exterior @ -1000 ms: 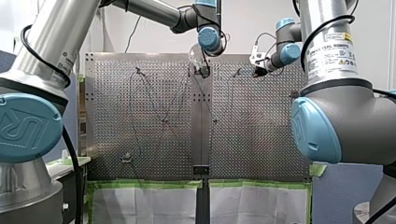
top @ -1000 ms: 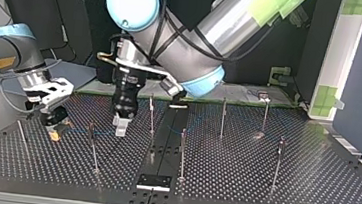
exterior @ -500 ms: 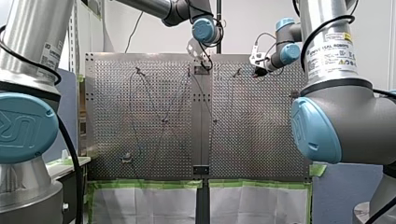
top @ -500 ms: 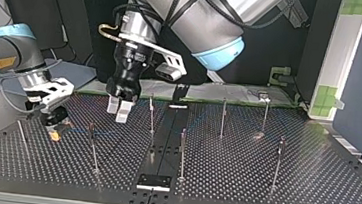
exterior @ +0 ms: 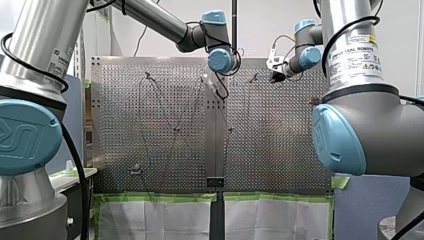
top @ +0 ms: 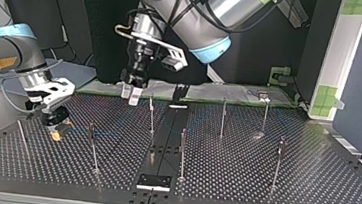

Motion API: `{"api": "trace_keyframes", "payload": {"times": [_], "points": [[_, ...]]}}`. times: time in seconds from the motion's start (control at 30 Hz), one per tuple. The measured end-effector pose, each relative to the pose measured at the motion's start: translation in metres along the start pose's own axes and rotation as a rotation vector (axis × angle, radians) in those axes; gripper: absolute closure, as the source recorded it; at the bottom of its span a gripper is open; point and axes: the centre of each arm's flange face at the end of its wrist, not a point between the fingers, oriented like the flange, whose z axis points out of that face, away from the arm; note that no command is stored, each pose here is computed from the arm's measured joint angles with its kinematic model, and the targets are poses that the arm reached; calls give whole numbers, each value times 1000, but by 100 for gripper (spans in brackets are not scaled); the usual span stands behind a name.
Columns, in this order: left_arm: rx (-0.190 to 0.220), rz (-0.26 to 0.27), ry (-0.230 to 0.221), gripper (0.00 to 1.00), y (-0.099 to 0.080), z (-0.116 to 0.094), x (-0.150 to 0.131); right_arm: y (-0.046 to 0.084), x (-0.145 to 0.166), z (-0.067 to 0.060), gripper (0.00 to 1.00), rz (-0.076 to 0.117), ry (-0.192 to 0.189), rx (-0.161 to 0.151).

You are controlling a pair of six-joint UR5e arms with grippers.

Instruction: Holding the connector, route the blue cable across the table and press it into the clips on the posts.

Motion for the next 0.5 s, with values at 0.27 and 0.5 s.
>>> {"api": "trace_keyframes", "payload": {"times": [0.27,0.5], "points": [[5,32,3,0,17,-16,19,0,0,0,100,0,0,-2],[4,79,4,0,35,-31,36,3,1,0,100,3,2,-8]]}}
